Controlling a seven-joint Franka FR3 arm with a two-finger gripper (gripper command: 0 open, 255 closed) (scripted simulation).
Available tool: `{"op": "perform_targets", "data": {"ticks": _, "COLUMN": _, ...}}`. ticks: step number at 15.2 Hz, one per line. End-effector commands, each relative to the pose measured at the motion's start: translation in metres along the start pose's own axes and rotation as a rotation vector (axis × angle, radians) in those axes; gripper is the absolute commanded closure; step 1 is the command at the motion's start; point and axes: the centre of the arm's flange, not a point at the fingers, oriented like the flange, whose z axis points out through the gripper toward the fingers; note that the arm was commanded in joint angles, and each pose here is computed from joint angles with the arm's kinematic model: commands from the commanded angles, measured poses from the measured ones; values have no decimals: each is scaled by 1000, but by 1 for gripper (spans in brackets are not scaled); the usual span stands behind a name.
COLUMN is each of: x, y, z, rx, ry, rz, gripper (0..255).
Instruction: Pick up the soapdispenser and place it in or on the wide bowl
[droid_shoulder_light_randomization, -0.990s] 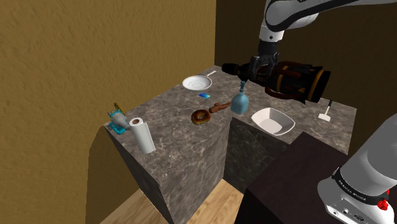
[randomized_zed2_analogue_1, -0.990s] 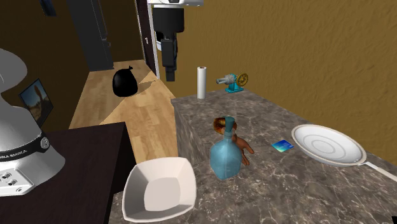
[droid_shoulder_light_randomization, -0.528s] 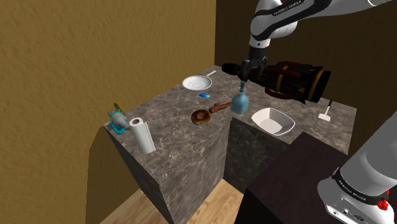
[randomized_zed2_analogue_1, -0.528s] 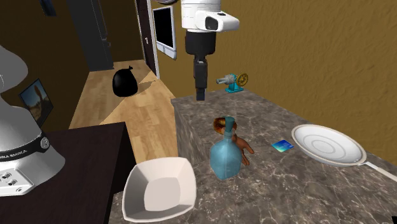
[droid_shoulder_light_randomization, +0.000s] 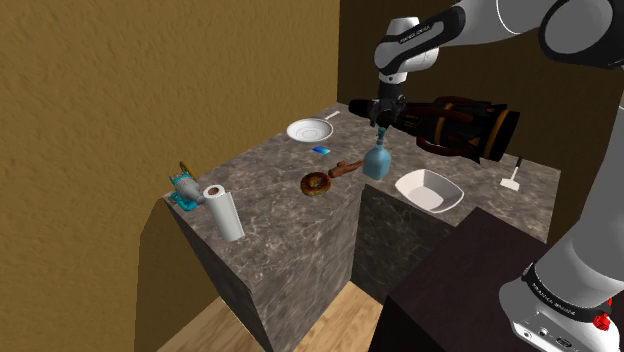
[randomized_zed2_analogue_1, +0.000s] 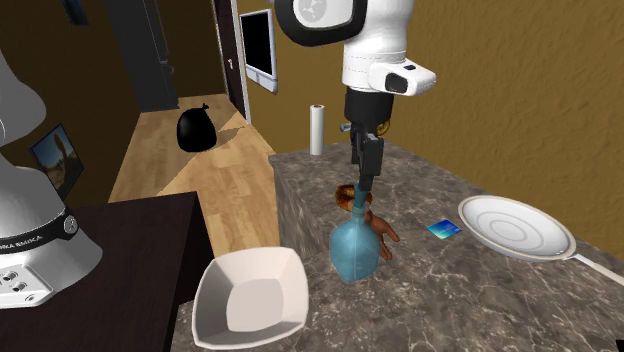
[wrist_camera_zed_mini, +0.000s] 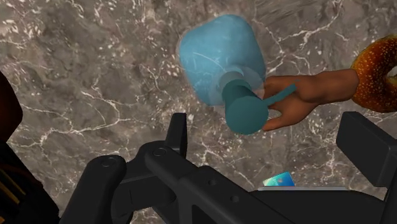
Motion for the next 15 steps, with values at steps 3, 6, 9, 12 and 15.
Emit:
{"op": "perform_targets", "data": {"ticks": 3, "x": 13, "y": 5, "z": 18, "rx": 1, "ry": 3, "rz": 5, "gripper": 0}}
{"op": "perform_targets", "data": {"ticks": 6, "x": 13, "y": 5, "z": 34, "rx": 1, "ry": 3, "rz": 5, "gripper": 0}}
{"op": "perform_targets", "data": {"ticks": 9, "x": 13, "y": 5, "z": 47, "rx": 1, "ry": 3, "rz": 5, "gripper": 0}}
{"op": "perform_targets", "data": {"ticks": 12, "x": 13, "y": 5, "z": 47, "rx": 1, "ry": 3, "rz": 5, "gripper": 0}}
{"op": "perform_targets", "data": {"ticks": 15, "x": 13, "y": 5, "z": 47, "rx": 1, "ry": 3, "rz": 5, "gripper": 0}}
